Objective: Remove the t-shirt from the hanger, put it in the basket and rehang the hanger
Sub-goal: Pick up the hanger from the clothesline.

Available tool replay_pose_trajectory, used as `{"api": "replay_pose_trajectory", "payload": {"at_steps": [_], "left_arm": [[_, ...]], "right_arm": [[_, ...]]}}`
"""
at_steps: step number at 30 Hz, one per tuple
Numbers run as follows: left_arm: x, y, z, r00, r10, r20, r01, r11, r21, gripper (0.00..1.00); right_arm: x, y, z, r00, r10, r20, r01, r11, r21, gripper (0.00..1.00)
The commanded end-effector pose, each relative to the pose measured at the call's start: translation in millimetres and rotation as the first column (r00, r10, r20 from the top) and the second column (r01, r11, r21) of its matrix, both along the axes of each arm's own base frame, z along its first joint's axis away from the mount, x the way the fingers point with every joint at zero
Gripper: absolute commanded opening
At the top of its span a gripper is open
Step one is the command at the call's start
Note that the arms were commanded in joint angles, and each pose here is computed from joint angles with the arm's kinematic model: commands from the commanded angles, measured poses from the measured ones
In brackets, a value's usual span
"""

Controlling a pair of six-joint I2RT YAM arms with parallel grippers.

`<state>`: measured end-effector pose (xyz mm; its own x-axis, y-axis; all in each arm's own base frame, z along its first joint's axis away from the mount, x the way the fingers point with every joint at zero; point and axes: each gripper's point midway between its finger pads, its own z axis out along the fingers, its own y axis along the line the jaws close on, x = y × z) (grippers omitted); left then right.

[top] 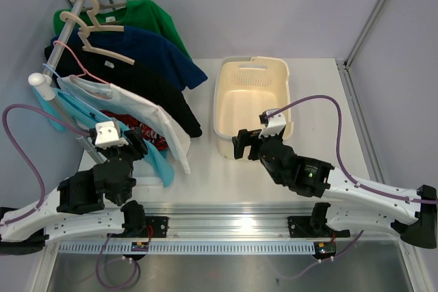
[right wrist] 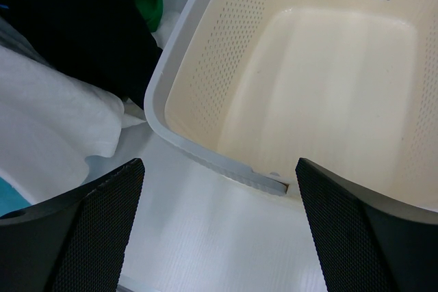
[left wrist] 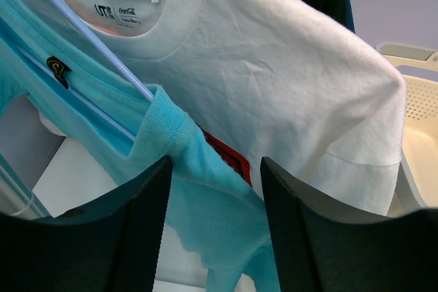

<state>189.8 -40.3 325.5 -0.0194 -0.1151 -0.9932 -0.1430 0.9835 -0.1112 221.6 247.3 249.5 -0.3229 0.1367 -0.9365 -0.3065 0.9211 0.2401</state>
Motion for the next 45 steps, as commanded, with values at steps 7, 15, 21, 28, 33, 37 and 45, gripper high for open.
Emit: {"api": "replay_pose_trajectory", "payload": {"at_steps": [7,15,21,28,33,37,45], "left_arm": [[-1.2,2.6,19.1,1.0,-0.014,0.025,0.016,0.994,-0.104,0.33],[-3.7,-0.8,45.3,0.996,-0.085,0.04,0.09,0.984,-0.154,0.0],[-5.8,-7.8,63.9,0.987,-0.151,0.055,0.159,0.969,-0.189,0.0],[-11.1,-26.1,87.1,0.958,-0.276,0.077,0.287,0.927,-0.241,0.0],[-13.3,-38.9,95.0,0.941,-0.331,0.073,0.339,0.908,-0.245,0.0],[-13.9,-39.0,93.2,0.94,-0.335,0.059,0.339,0.91,-0.24,0.0],[-21.3,-24.2,111.3,0.929,-0.36,0.089,0.37,0.886,-0.278,0.0]], "right_arm": [[2.3,6.3,17.6,1.0,-0.004,0.01,0.004,1.0,0.027,1.0],[3.1,9.2,15.1,1.0,-0.001,0.003,0.001,1.0,0.014,0.99],[3.8,10.3,13.8,1.0,-0.002,0.001,0.002,1.0,0.005,0.99],[4.4,10.9,12.2,1.0,-0.003,-0.001,0.003,1.0,-0.005,0.99],[5.8,11.1,11.0,1.0,-0.009,-0.001,0.009,1.0,-0.017,0.99],[5.9,11.5,10.1,1.0,-0.01,-0.005,0.009,1.0,-0.024,0.99],[6.8,12.9,8.6,1.0,-0.011,-0.008,0.011,0.999,-0.03,0.99]]}}
